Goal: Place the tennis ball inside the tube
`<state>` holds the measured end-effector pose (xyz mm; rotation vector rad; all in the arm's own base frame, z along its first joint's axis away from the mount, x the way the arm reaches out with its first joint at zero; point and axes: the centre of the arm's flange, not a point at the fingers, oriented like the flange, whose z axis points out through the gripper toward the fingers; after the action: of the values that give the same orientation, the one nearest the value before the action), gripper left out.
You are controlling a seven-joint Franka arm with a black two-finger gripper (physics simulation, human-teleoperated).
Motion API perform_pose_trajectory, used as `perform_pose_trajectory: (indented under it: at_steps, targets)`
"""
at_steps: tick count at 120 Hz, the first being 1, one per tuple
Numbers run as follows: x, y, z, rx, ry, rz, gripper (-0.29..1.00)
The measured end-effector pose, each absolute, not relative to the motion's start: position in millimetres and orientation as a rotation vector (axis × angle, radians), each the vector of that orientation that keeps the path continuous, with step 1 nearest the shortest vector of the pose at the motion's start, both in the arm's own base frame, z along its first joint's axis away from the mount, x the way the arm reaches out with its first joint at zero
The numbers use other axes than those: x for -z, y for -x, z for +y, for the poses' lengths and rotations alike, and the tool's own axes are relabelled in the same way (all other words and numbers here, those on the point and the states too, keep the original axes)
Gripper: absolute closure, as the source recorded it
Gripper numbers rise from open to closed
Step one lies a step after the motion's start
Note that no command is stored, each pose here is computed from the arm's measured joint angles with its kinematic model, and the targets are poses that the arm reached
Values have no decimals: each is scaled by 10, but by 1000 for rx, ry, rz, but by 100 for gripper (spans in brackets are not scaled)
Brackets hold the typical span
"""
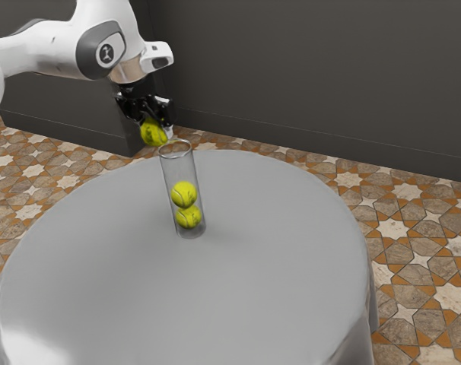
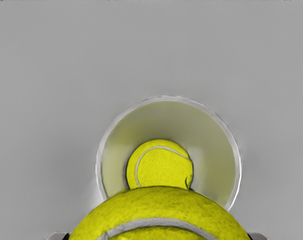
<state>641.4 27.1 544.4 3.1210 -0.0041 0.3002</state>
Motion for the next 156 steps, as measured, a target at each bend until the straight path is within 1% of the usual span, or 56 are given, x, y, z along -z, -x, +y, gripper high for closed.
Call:
perform_pose_trajectory:
  at_steps: [12,40,67,90,111,125,138,145,156]
  targets:
    - [-5316,-6557,212,-278,-3113,-21,32]
    - [-5113,-6697,247,-244,-3109,-12,32]
    - [-5109,-6808,205,-274,-3104,-21,32]
    - [-5079,-6826,208,-271,-3100,-22,14]
    - [-5142,-6789,204,-280,-3102,-28,6]
    - [-5566,-6497,201,-281,-3115,-24,4]
    - [-5995,-5853,98,-257,-3157,-32,2]
    - [-6131,-5564,27,-249,-3173,-40,2]
    - [-6268,-5413,-82,-229,-3159,-74,1]
